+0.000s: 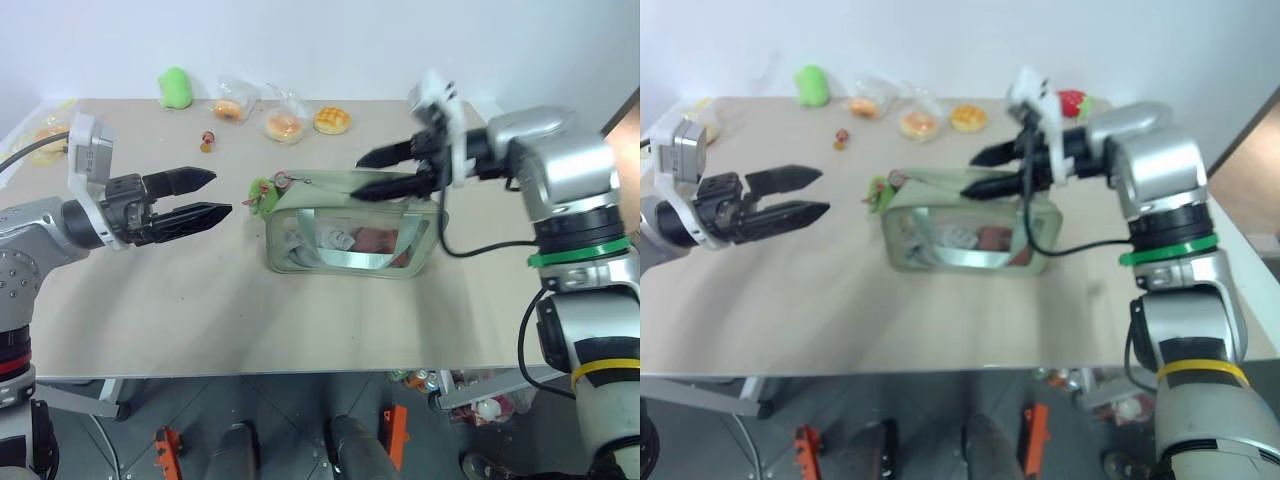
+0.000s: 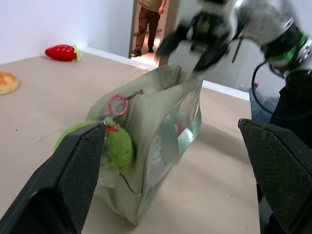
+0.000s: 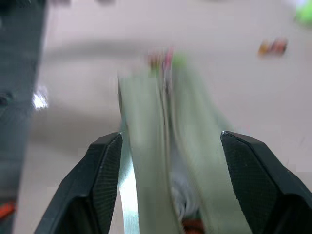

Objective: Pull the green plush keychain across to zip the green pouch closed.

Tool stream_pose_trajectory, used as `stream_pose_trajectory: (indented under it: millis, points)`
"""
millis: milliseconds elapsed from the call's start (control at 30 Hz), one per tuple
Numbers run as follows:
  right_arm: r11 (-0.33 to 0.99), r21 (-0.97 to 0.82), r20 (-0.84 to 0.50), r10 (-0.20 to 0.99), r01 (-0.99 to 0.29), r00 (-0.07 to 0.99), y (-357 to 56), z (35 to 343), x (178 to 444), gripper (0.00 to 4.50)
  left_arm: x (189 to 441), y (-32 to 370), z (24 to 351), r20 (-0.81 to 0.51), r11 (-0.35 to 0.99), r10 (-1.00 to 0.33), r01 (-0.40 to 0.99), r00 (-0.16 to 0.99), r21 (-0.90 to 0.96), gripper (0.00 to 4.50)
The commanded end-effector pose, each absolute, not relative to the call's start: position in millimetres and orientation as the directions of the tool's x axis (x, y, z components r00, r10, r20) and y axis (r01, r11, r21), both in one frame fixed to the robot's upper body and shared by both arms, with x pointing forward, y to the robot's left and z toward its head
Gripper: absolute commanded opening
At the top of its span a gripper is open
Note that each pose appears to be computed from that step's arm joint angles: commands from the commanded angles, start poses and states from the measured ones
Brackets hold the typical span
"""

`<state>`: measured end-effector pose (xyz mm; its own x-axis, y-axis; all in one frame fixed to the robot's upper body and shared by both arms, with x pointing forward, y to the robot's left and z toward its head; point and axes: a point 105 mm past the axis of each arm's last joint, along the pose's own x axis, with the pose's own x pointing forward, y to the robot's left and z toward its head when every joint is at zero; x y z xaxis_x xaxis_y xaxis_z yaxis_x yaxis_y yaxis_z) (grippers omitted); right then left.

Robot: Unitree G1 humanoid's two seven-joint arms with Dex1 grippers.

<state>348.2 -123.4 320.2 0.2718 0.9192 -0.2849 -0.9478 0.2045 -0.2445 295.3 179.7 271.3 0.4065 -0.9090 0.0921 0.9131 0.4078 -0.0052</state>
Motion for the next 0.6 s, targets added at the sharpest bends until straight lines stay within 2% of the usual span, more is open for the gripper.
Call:
stream_pose_trajectory:
  millis: [33,67,133,200,400,600]
  points:
    - [0.213,-0.300,-0.247,0.924,-0.930,0.291,-146.7,336.9,334.6,3.38,296.3,186.9,279.7,0.120,0.423,-0.900,0.906,0.419,0.005,4.50]
    - [0.227,-0.304,-0.256,0.916,-0.925,0.308,-152.0,334.7,334.6,3.38,296.9,187.7,279.9,0.121,0.425,-0.899,0.905,0.422,0.003,4.50]
    - [0.320,-0.324,-0.324,0.847,-0.890,0.422,-186.3,313.2,338.7,3.38,298.3,188.1,279.1,0.118,0.427,-0.898,0.904,0.424,-0.003,4.50]
    - [0.380,-0.332,-0.380,0.784,-0.863,0.491,-209.9,294.7,340.2,3.38,299.0,187.7,277.7,0.111,0.425,-0.899,0.905,0.423,-0.007,4.50]
    - [0.431,-0.284,-0.401,0.758,-0.857,0.514,-222.6,267.3,341.2,3.38,301.5,186.2,274.8,0.098,0.421,-0.902,0.907,0.420,-0.013,4.50]
    - [0.458,-0.256,-0.387,0.759,-0.851,0.524,-220.4,256.9,347.2,3.38,303.3,183.1,270.9,0.086,0.418,-0.905,0.908,0.417,-0.018,4.50]
